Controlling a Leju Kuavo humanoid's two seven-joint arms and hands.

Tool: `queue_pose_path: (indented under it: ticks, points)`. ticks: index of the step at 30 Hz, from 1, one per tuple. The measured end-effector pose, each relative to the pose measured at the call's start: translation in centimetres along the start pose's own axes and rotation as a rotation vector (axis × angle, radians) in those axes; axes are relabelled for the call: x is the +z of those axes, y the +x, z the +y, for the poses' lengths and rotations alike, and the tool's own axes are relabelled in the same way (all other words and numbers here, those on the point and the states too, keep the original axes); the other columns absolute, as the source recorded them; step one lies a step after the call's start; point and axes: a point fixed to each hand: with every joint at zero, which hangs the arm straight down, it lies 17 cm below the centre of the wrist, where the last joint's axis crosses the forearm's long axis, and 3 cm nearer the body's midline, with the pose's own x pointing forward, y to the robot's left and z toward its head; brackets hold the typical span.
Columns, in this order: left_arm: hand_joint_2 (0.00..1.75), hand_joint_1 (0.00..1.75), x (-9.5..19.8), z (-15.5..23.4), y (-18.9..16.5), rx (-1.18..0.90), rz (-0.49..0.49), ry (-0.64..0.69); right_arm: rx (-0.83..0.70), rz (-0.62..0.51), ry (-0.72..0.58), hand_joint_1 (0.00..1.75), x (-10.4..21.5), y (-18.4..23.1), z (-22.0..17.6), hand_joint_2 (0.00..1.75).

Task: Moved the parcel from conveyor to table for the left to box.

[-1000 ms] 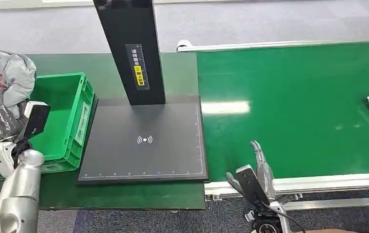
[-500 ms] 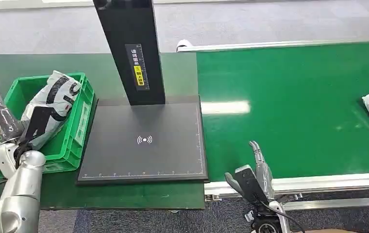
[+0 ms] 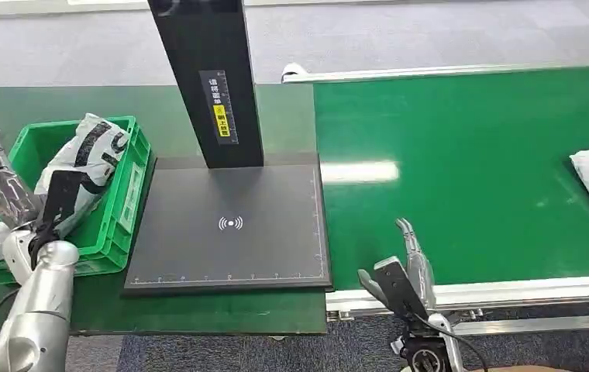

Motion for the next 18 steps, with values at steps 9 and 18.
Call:
queue_pose_path:
  ticks: [9, 18]
  points:
    - [1.75, 0.0, 4.5, -3.8, 7.2, 0.563, -0.008, -0.178, 0.0, 0.015, -0.01, 0.0, -0.4, -0.5, -0.4, 1.75]
    - [1.75, 0.0, 6.5, -2.9, 11.2, 0.644, -0.072, -0.179, 0.006, 0.023, -0.012, 0.0, -0.4, -0.9, -0.5, 1.75]
